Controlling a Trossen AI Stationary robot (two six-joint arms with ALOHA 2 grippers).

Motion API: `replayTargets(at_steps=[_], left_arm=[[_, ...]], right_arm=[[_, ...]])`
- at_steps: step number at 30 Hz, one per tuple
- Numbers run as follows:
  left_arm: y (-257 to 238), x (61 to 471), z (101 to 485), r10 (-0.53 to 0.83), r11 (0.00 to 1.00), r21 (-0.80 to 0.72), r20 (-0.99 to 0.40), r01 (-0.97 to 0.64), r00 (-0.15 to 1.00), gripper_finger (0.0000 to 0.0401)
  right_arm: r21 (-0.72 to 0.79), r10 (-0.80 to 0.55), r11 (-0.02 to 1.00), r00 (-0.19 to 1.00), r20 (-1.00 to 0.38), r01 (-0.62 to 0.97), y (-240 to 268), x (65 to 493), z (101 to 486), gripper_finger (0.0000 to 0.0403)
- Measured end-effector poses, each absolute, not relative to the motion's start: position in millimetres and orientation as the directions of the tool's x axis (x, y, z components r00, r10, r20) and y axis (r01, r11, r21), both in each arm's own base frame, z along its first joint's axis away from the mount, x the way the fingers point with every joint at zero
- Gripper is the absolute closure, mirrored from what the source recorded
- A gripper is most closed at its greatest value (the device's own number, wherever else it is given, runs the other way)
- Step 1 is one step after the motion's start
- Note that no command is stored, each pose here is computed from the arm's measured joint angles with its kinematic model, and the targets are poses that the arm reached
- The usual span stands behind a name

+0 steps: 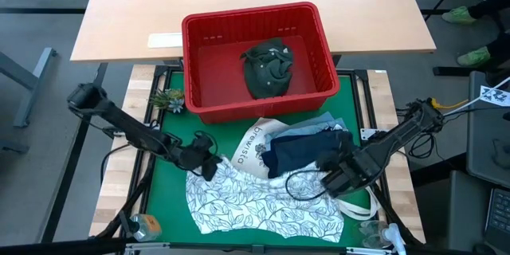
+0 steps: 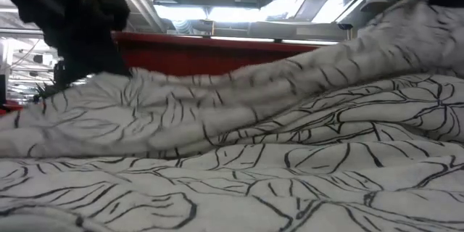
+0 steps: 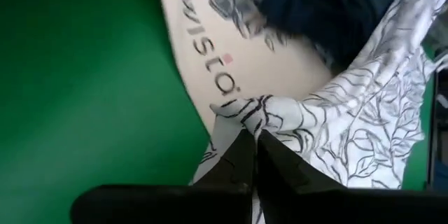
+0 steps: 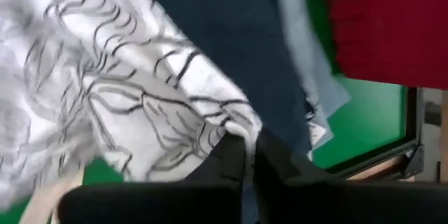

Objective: Fold laundry
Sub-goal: Fold the patterned white shirt

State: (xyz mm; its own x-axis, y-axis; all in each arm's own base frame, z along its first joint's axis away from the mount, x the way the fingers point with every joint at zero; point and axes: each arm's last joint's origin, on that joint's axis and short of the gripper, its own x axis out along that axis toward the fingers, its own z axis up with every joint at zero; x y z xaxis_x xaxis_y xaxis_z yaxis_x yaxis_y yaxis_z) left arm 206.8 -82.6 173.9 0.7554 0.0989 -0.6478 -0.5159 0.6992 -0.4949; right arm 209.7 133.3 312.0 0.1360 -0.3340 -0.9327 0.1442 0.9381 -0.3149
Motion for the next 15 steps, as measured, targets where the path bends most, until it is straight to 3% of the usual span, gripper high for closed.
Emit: replayTargets(at_steps=[8,15], left_arm=[[-62.4,171.5,210.2,0.217,0.687,-0.487,-0.572,-0.54,0.791,0.04],[-48.3,151.5,226.6,0.379,0.675,-0.448,-0.472,-0.586,0.796,0.0401]], right_arm=[[-0.3,-0.403,0.874,0.225,-0.887,0.381,95.8,207.1,333.8,0.0391],[-0.37,-0.485,0.822,0.193,-0.853,0.433,58.4,216.1,338.7,0.0391]])
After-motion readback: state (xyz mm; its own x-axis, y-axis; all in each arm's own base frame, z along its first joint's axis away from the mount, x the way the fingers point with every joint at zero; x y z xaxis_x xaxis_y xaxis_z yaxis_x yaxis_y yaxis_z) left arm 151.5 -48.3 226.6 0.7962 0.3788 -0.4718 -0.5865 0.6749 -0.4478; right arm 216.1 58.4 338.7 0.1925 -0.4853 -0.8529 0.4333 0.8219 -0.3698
